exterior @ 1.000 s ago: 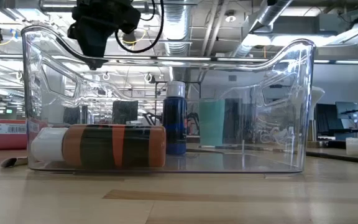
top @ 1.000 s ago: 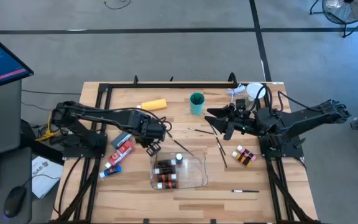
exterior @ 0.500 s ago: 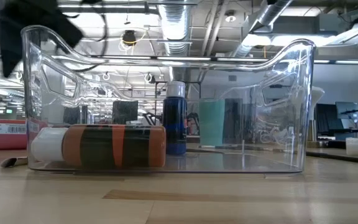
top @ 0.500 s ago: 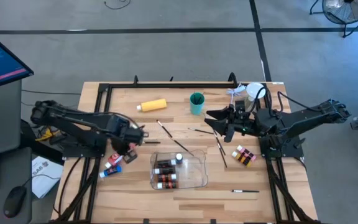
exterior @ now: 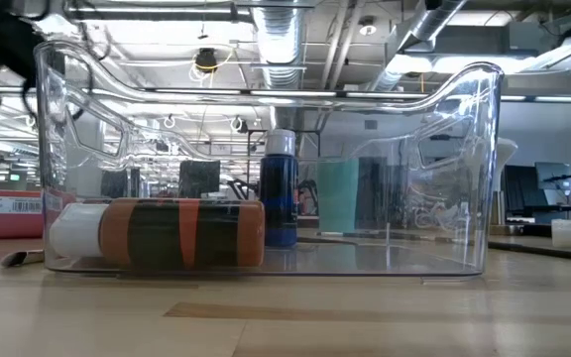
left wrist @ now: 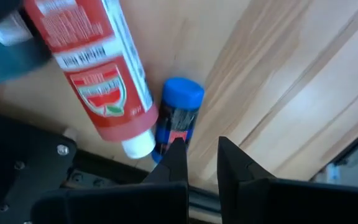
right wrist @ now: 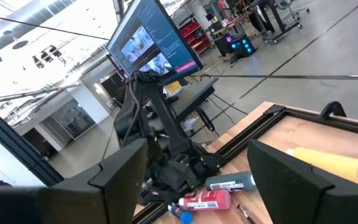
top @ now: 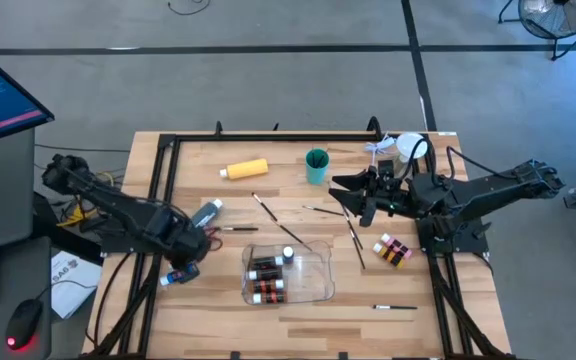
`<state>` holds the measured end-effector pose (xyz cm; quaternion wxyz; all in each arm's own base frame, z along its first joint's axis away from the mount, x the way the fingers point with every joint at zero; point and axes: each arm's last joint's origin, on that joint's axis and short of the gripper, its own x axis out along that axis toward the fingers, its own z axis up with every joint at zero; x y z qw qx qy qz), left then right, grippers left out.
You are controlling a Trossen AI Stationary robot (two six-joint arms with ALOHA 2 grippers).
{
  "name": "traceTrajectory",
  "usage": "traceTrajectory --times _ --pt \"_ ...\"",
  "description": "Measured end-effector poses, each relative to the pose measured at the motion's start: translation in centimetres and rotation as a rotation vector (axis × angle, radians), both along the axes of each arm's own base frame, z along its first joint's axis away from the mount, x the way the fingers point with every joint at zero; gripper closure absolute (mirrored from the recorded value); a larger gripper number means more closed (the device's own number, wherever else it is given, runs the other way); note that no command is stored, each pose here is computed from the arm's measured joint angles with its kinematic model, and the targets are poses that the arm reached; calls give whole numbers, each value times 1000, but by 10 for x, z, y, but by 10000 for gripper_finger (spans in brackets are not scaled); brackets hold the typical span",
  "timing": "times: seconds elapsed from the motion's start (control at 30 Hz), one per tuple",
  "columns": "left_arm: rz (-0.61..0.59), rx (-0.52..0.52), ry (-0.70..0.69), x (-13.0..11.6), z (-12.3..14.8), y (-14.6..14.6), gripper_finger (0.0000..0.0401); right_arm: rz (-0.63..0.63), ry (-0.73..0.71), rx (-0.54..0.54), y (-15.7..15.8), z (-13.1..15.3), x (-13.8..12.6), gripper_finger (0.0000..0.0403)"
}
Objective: Pick & Place Paint Supplies
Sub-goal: Put the blue paint bottle into the transparent bin
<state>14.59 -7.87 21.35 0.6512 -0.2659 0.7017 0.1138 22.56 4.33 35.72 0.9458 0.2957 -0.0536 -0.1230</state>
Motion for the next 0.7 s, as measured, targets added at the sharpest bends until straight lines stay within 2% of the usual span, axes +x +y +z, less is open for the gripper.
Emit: traceTrajectory --times 0.17,0.33,0.5,0.7 --pt "-98 17 -14 -11 -18 -16 392 0 0 0 0 0 0 132" --pt "-181 107 -92 -18 -21 -27 361 0 1 0 0 0 0 132" --pt "-172 99 -124 -20 -23 -33 284 0 1 0 0 0 0 132" --pt "-141 99 -93 -30 -45 -32 196 0 1 -1 0 0 0 132"
